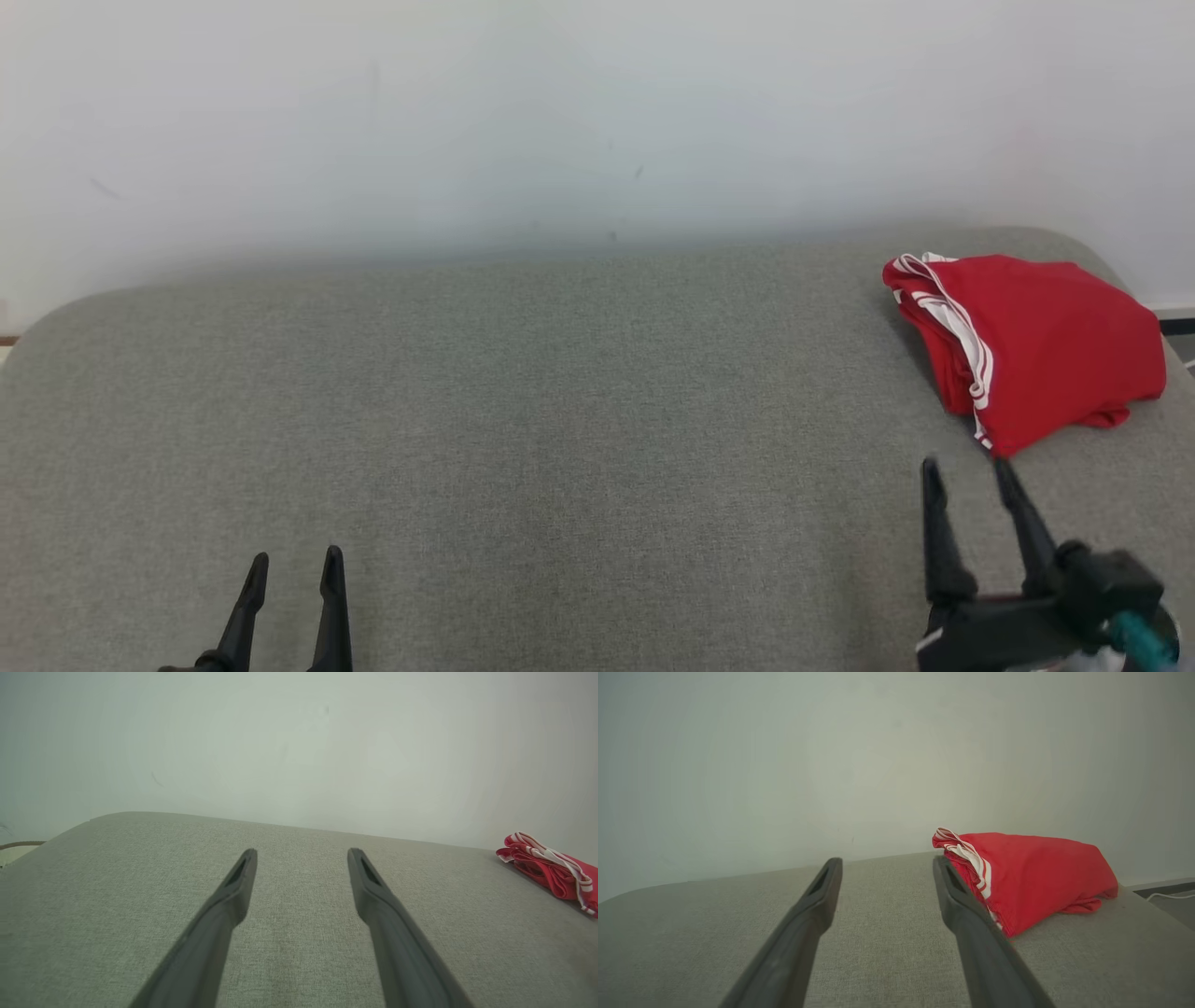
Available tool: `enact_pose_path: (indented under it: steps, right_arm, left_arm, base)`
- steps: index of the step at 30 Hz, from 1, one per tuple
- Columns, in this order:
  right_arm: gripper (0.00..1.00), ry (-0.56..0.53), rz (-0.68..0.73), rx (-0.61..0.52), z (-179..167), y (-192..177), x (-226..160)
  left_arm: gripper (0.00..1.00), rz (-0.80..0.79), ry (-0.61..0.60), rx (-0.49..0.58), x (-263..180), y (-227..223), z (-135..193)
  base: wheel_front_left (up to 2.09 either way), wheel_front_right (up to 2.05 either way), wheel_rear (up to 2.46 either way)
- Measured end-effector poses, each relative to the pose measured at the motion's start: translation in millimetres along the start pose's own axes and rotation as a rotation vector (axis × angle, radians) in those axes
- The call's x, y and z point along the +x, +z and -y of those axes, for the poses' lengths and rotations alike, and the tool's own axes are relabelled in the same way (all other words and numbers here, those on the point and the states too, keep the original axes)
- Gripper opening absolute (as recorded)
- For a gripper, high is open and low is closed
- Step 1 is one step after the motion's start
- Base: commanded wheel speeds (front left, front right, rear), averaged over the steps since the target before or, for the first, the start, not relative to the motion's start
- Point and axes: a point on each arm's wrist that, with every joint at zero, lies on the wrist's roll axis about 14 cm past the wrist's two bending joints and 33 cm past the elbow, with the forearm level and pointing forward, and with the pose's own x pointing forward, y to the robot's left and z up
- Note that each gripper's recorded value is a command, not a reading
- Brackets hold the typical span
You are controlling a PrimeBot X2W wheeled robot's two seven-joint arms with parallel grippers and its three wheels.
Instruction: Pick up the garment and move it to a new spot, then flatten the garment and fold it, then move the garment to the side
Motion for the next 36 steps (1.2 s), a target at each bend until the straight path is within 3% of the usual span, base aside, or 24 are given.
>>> enact_pose_path:
  steps: [14,36]
  right_arm:
    - [1.00,0.055,-0.035,-0.027,-46,-13,-33]
    - [1.00,0.045,-0.045,-0.017,-47,-16,-40]
  left_arm:
    - [1.00,0.012,0.087,0.082,-17,8,-25]
    - [1.00,-0.005,0.104,0.072,-28,5,-28]
  base:
    - [0.00,0.00,0.00]
    - [0.00,0.00,0.00]
